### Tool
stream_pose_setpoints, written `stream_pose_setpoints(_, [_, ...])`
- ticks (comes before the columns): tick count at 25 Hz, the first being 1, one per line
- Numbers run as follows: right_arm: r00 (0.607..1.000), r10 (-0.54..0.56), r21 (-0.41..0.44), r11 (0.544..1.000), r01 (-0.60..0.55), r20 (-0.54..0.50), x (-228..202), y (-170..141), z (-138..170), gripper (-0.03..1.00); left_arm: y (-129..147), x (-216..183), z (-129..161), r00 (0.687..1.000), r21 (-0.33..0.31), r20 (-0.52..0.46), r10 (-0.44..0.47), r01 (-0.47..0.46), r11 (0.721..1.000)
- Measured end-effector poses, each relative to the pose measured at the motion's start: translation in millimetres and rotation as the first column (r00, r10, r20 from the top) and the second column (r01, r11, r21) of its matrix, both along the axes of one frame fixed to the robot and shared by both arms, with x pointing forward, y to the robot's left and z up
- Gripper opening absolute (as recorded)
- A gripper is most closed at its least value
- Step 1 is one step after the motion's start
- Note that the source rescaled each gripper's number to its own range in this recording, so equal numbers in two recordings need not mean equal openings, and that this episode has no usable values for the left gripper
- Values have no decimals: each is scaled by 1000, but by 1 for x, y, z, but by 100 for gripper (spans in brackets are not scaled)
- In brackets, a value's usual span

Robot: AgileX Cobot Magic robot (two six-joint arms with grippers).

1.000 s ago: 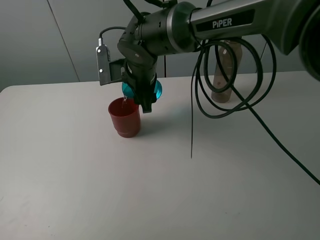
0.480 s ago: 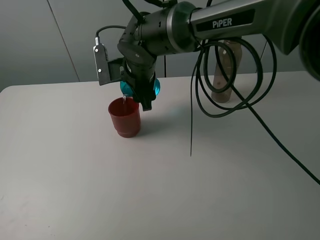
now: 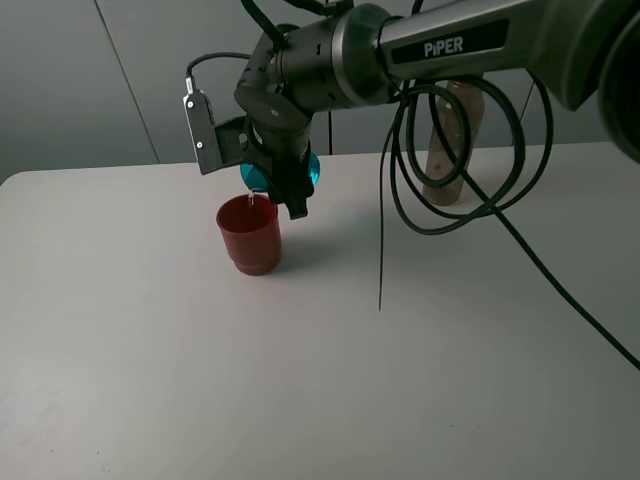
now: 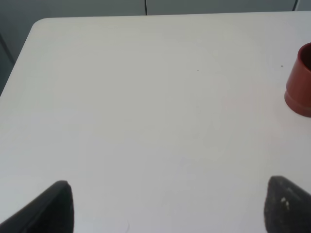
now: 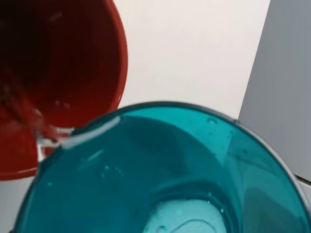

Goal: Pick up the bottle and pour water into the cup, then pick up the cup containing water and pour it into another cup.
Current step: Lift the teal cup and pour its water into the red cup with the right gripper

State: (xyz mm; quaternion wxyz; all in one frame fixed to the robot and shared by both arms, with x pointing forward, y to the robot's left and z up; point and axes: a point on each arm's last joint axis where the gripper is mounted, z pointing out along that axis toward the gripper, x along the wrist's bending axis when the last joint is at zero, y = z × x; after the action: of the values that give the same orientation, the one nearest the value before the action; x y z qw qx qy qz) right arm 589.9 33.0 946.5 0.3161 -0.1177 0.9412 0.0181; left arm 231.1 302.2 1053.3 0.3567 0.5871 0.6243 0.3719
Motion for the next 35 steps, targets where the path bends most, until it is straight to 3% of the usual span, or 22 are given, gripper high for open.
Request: stream_pose_setpoints(35, [990, 102, -57, 994, -96, 99, 6, 2, 5, 10, 0, 0, 0, 1000, 0, 0, 0, 0, 1000])
